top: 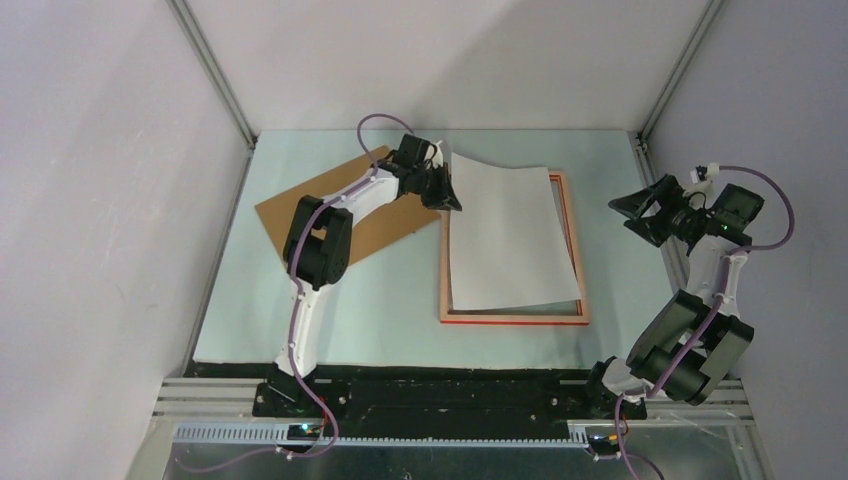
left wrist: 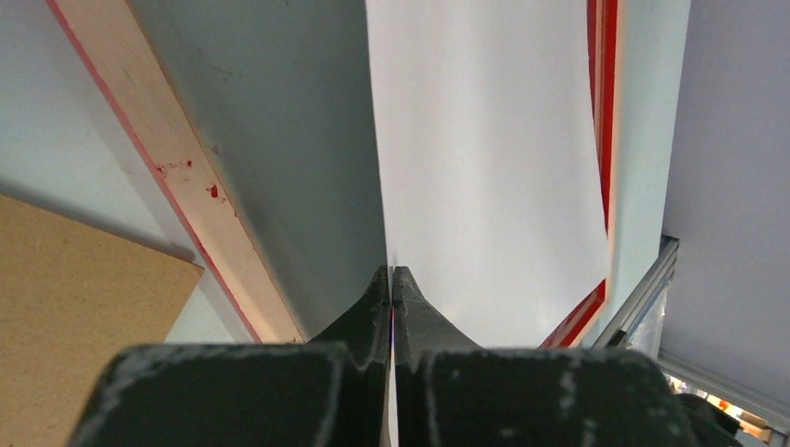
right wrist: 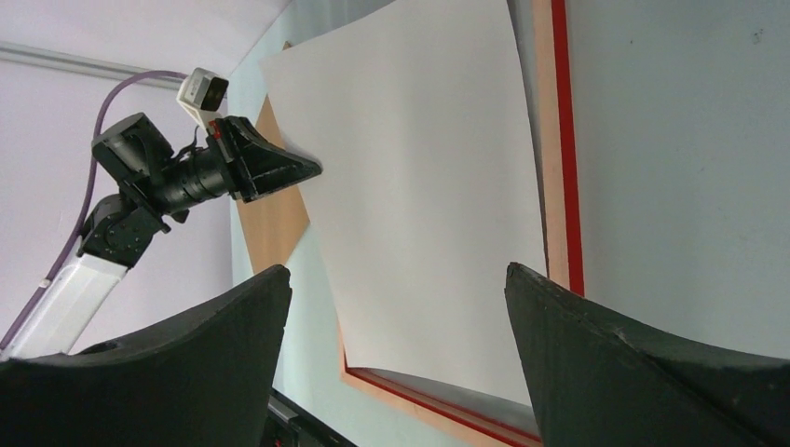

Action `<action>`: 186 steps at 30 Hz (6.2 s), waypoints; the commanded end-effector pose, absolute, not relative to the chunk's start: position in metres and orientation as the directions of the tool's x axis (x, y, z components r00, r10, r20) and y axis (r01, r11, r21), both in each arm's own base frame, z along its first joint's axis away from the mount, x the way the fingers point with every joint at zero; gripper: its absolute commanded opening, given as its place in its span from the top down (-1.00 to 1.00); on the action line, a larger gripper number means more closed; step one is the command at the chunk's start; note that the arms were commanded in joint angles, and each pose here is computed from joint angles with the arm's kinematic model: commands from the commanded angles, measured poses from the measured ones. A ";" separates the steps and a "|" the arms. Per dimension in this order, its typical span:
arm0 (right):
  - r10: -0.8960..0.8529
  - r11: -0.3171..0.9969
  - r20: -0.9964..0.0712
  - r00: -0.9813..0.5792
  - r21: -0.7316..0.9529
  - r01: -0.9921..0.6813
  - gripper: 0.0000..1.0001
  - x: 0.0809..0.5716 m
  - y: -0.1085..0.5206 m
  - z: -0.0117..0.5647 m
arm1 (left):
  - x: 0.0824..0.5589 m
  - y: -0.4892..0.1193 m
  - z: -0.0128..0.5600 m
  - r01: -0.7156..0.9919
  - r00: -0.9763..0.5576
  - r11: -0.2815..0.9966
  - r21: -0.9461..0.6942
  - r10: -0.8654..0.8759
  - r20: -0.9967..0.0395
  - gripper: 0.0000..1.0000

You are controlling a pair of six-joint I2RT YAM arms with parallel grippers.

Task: Put the photo into the frame

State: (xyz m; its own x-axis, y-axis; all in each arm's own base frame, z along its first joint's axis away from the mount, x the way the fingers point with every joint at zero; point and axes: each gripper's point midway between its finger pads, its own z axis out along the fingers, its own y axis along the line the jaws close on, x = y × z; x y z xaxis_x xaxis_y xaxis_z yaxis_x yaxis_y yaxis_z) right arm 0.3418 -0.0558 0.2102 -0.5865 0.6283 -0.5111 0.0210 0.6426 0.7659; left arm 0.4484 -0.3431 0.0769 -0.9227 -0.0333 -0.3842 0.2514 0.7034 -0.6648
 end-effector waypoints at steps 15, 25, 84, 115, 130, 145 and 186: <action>0.596 0.672 -0.533 -0.600 0.740 0.009 -0.77 0.340 -0.050 0.203 | 0.446 -0.364 0.083 0.415 -0.865 0.726 -0.549 0.128 -0.485 1.00; 0.595 0.669 -0.529 -0.605 0.743 0.008 -0.77 0.340 -0.049 0.200 | 0.456 -0.360 0.083 0.398 -0.859 0.759 -0.516 0.110 -0.500 1.00; 0.600 0.656 -0.511 -0.616 0.755 0.013 -0.77 0.339 -0.048 0.196 | 0.458 -0.352 0.070 0.317 -0.879 0.817 -0.481 0.063 -0.472 0.63; 0.484 0.787 -0.652 -0.584 0.617 -0.036 -0.98 0.340 -0.042 0.206 | 0.450 -0.286 0.174 0.400 -0.685 0.895 -0.198 0.149 -0.713 -0.99; -0.063 0.881 -0.872 -0.485 0.180 -0.438 -0.99 0.373 0.099 0.227 | 0.408 -0.094 0.139 0.157 -0.755 0.987 0.024 0.136 -0.642 -0.99; -0.477 0.566 -0.760 -0.441 0.119 -0.816 -0.99 0.381 0.336 0.174 | 0.351 0.052 0.121 -0.114 -0.801 0.993 -0.005 -0.095 -0.591 -0.99; -0.448 0.751 -0.544 -0.709 0.200 -0.629 -0.92 0.443 0.322 0.067 | 0.324 0.085 0.049 -0.326 -0.857 0.936 -0.136 -0.353 -0.375 -0.99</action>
